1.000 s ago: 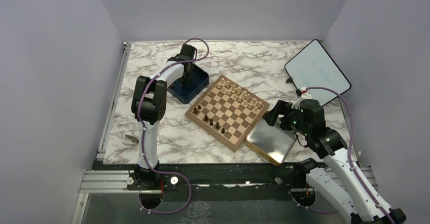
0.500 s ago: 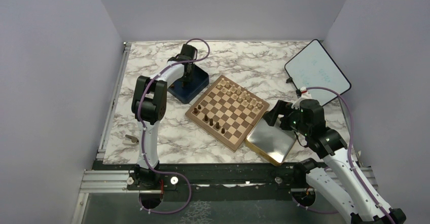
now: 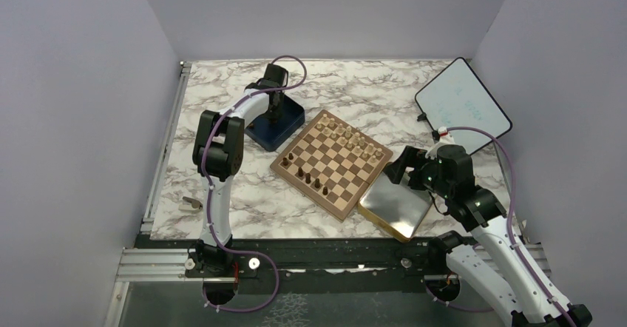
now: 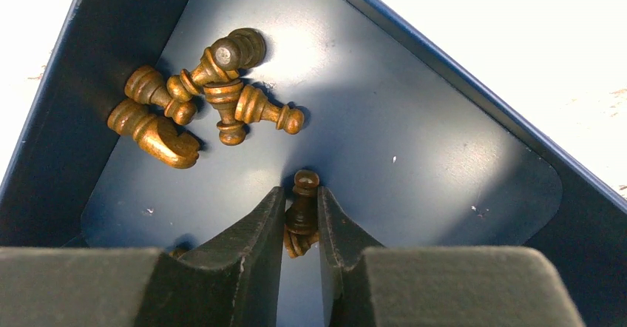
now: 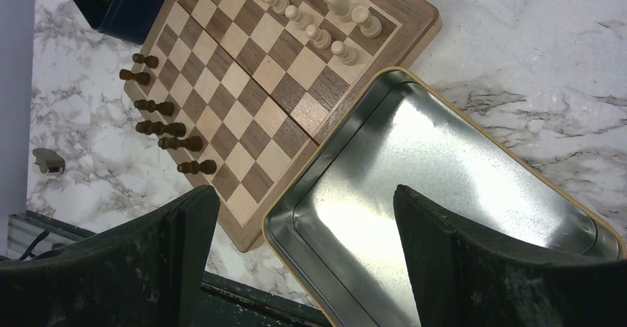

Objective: Set up the chess pieces on the board
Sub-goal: Pick up the chess piece from the storage box, then place the chess piece on the chessboard.

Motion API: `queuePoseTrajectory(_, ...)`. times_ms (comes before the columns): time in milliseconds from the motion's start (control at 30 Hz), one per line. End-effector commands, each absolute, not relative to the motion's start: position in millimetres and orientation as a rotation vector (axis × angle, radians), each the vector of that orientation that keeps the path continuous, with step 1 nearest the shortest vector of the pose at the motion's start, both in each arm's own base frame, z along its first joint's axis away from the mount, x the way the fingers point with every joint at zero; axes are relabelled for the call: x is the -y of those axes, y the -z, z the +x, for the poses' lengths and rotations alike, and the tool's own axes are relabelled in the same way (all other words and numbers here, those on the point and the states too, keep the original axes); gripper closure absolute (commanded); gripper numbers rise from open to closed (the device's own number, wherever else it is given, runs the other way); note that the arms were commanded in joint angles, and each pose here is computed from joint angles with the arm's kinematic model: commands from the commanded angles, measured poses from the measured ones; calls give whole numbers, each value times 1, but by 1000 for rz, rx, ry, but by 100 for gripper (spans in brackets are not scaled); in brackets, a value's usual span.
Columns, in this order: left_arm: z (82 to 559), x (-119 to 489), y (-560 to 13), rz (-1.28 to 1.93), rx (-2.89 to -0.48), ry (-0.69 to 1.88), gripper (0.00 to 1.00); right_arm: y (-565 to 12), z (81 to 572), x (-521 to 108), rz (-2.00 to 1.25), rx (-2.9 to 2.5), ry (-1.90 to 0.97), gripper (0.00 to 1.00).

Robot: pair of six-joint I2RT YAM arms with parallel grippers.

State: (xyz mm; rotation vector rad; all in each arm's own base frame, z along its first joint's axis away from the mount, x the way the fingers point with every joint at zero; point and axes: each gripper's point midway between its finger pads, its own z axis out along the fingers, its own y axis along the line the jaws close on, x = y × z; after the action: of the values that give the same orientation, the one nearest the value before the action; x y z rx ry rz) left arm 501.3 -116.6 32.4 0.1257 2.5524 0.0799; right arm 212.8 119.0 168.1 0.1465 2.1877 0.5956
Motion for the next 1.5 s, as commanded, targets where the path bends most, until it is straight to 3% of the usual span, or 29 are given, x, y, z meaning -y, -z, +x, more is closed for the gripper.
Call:
queuePoseTrajectory(0,509,116,-45,130,-2519,-70,79,-173,218,-117,149,-2155,-580,6)
queuePoseTrajectory(333,510,115,-64,120,-2484,-68,83,-172,219,-118,149,-2161,-577,6)
queuePoseTrajectory(667,506,119,-127,88,-2371,2,83,-171,218,-120,138,-2167,-587,6)
queuePoseTrajectory(1033,458,138,-191,140,-2270,198,83,-177,217,-134,136,-2161,-689,9)
queuePoseTrajectory(1133,434,152,-202,194,-2240,297,83,-182,217,-143,119,-2160,-747,14)
queuePoseTrajectory(1367,362,188,-215,375,-2171,505,83,-203,221,-168,74,-2118,-918,50)
queuePoseTrajectory(1467,326,209,-218,501,-2106,603,83,-215,224,-181,50,-2084,-1003,58)
